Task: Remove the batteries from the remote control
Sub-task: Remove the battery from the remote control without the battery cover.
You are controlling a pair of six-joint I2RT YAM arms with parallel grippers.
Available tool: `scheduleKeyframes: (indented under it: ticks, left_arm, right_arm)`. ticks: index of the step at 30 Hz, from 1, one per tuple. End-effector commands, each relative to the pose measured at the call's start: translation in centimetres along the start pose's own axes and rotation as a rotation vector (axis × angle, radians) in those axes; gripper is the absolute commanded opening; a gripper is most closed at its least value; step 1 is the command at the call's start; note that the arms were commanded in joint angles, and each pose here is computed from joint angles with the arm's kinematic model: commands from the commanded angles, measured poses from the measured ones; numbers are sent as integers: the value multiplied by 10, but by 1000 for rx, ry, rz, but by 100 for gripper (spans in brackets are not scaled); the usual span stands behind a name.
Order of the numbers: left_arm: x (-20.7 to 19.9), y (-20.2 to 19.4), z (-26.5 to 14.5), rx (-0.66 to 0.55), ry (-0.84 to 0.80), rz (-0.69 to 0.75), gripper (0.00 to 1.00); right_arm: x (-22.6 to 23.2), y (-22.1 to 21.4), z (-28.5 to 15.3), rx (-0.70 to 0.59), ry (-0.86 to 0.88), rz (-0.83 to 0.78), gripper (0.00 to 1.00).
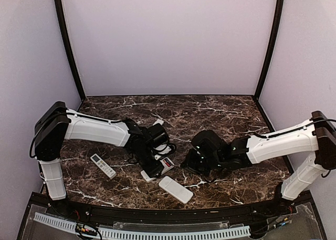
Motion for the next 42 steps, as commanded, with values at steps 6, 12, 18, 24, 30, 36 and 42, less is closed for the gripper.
scheduleKeyframes:
  ticks: [6,12,18,24,30,36,42]
  left_arm:
    - [-2,1,10,10,11,-2,16]
    - [-2,2,10,9,12,0,16]
    - [-1,1,10,12,14,3,15]
    - [-2,2,10,11,10,4,15]
    - [-4,2,10,13,-7,10,14]
    - [-5,2,10,14,-15,12,14]
    - [-6,2,10,16,-20,15,13]
  right_arm:
    - [6,0,2,-5,-2,6,0]
    - [5,0,4,-3,-8,9,0]
    - [3,-1,5,1,-24,14,0]
    - [0,-4,9,10,-29,31,0]
    - [-1,-5,14,7,-14,49,0]
    - [-5,-7,18,-12,9,71,0]
    - [0,-1,20,-66,68,65,0]
Point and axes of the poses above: each gripper's point midway between its finger pads, its own z axis out along the fingers, its own x axis along the line the jaws close on, y = z × x, the point moved 5 cm from there along -z, back along the fingers, and after that the axes turned 13 degrees about -z, right-handed, at the moved point
